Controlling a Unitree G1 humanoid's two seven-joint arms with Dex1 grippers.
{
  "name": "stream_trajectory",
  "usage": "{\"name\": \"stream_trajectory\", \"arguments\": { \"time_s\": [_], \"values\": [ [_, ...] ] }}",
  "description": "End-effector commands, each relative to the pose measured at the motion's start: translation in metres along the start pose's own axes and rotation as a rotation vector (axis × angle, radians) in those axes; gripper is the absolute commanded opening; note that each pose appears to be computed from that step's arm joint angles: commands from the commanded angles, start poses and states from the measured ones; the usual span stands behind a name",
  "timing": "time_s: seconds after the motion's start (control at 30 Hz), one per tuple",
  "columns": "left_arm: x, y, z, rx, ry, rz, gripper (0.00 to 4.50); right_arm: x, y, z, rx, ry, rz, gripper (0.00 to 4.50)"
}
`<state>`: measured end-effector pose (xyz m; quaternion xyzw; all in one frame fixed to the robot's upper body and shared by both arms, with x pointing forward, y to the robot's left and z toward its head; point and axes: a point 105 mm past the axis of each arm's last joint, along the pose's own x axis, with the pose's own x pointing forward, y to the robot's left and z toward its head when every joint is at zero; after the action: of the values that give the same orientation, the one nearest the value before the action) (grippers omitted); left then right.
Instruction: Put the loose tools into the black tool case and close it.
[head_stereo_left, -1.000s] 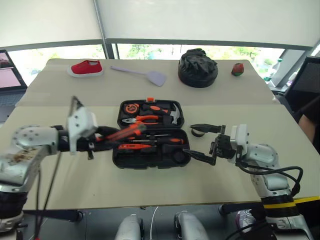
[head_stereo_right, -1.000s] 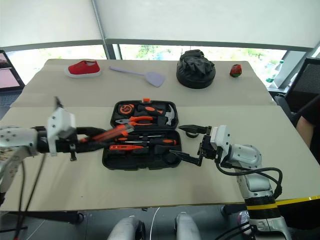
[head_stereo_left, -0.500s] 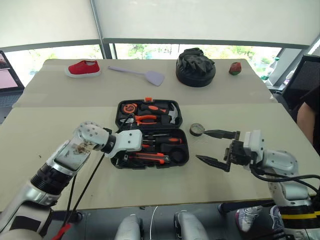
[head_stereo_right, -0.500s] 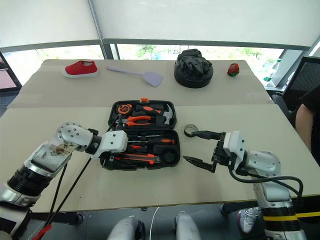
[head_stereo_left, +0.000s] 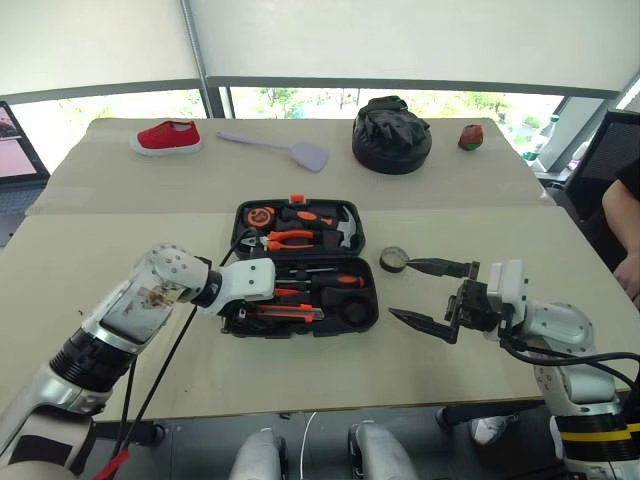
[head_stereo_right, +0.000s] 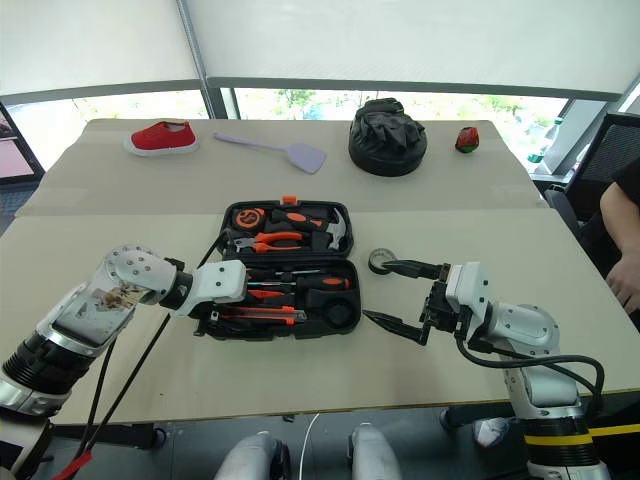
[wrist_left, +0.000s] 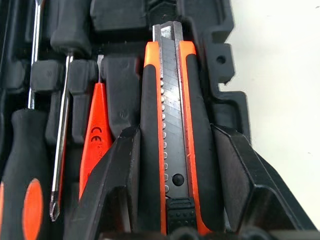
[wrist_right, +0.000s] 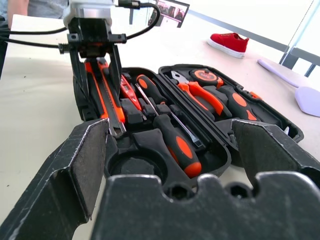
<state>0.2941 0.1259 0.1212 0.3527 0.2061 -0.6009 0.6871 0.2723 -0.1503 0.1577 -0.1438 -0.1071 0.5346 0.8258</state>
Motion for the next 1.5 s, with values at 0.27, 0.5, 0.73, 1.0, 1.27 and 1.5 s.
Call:
{"name": "stream_trajectory", "arguments": {
  "time_s": [0.27, 0.5, 0.73, 1.0, 1.27, 1.5],
  "values": [
    [0.004, 0.005, 0.013, 0.036, -0.028, 0.013, 1.65, 0.006, 0.001, 0.008, -0.008, -0.036, 0.018, 4.5],
    [0.007, 0.009, 0.017, 0.04, -0.042, 0.027, 1.65, 0.008, 0.004, 0.006, 0.004, -0.041, 0.02, 4.5],
    [0.009, 0.003, 0.009, -0.011, -0.018, -0.013, 2.15, 0.008, 0.004, 0.006, 0.005, -0.039, 0.011, 4.5],
    [0.005, 0.005, 0.032, 0.006, -0.169, -0.008, 4.38, 0.009, 0.001, 0.003, 0.012, -0.043, -0.005, 4.5],
    [-0.021, 0.025, 0.05, 0.044, -0.336, 0.084, 3.85, 0.012, 0.0, 0.001, 0.022, -0.051, -0.006, 4.5],
    [-0.009, 0.011, 0.025, 0.032, -0.346, 0.065, 1.56, 0.013, 0.002, -0.002, 0.03, -0.055, -0.015, 4.5]
  ]
}}
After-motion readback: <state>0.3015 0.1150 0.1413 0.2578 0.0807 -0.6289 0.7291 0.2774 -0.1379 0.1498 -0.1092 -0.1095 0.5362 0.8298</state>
